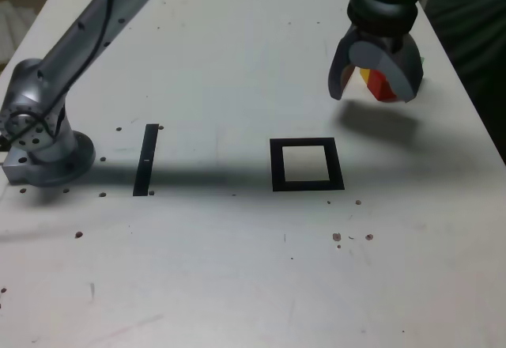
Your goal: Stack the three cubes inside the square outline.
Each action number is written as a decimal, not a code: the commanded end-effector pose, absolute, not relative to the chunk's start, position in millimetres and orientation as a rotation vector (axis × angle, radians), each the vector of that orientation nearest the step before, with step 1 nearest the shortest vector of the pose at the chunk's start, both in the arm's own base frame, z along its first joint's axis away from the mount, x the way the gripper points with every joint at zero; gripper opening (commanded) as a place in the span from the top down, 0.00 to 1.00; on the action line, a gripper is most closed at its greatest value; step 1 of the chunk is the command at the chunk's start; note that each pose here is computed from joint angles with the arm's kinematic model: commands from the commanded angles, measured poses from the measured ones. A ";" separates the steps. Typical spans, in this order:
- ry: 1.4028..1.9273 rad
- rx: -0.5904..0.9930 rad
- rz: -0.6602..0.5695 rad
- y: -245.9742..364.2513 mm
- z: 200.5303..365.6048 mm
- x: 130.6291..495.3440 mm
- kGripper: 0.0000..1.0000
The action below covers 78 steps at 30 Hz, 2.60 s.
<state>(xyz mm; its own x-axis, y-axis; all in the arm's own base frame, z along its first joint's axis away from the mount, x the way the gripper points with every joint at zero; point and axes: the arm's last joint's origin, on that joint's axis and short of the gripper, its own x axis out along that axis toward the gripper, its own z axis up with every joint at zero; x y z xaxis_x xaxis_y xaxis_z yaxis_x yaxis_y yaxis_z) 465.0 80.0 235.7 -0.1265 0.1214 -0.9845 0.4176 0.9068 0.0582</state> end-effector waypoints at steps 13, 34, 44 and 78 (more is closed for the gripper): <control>1.702 0.413 -0.271 93.2 216.8 481.0 0.05; 1.725 0.425 -0.243 101.1 203.0 489.9 0.26; 1.715 0.437 -0.227 103.2 202.6 491.8 0.66; 1.720 0.447 -0.223 78.2 252.1 452.4 0.52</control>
<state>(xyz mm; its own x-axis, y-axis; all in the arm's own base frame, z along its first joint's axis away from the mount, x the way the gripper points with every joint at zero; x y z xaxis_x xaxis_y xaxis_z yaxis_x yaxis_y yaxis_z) 455.9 79.7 242.8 -0.1641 0.1650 -0.9725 0.4107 0.9078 0.0847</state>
